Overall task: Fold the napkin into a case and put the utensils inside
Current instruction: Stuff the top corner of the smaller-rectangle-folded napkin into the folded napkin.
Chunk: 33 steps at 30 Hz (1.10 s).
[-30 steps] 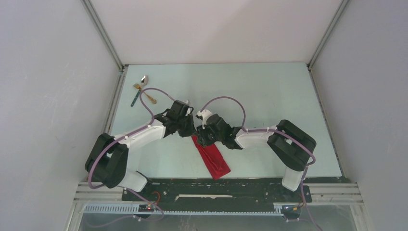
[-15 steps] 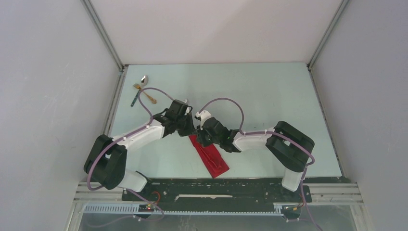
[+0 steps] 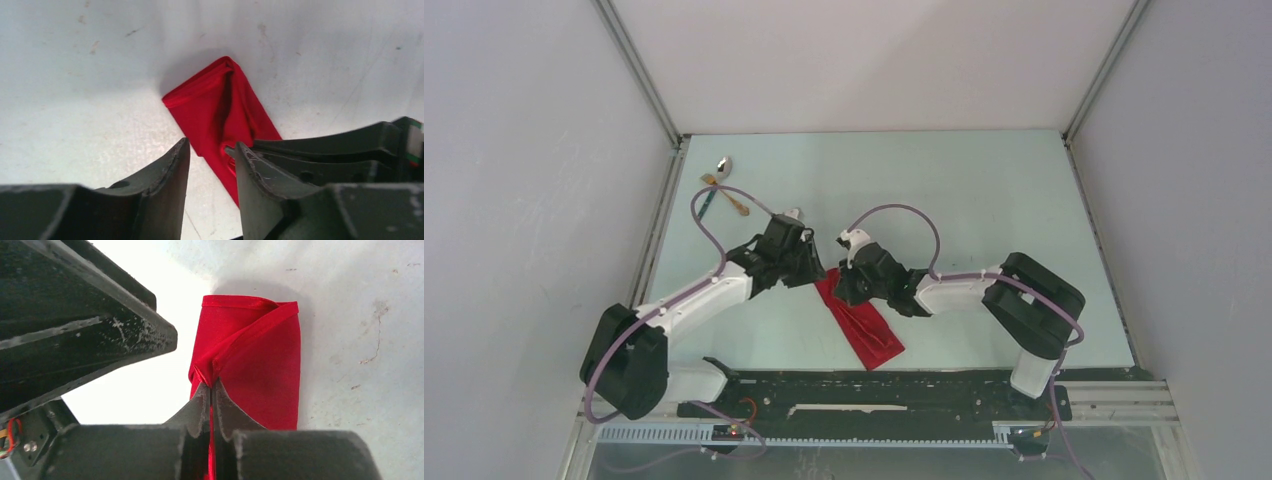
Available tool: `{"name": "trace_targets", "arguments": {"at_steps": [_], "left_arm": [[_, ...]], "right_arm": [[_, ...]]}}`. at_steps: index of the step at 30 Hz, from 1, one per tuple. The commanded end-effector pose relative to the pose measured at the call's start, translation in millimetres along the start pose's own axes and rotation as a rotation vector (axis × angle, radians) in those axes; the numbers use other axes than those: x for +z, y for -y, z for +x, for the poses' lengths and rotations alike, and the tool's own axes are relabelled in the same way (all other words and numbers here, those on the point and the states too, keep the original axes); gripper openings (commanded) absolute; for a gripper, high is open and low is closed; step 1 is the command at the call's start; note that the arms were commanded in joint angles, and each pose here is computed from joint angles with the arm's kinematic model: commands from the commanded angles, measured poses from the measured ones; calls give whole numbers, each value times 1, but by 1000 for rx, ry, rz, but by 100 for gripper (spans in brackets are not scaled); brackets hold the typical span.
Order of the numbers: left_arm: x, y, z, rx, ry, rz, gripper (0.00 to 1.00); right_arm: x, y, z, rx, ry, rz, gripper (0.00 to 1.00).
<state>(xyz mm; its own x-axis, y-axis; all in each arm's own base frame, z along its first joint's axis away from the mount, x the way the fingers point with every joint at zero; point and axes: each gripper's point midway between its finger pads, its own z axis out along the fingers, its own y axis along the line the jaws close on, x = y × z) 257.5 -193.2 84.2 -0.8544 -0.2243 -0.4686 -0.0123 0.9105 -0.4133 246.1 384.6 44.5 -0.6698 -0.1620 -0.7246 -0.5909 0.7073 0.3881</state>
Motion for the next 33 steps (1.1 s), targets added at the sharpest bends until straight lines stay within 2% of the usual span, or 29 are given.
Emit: {"name": "trace_targets", "arguments": {"at_steps": [1,5,10,19,33], "left_arm": [[-4,-12,-8,43,76,-79,47],[2,-6,-4,111,71,-102,48],[10,5,0,193,64,-143,33],[33,9,6,288,13,-254,30],[45,2,11,354,9,-357,28]], "right_arm": [[-17,-14,-32,94,88,-79,0],[-20,-14,-34,118,89,-99,0],[-22,-9,-34,142,92,-103,0],[-24,-4,-32,159,91,-107,0],[-24,-4,-32,171,93,-122,0]]}}
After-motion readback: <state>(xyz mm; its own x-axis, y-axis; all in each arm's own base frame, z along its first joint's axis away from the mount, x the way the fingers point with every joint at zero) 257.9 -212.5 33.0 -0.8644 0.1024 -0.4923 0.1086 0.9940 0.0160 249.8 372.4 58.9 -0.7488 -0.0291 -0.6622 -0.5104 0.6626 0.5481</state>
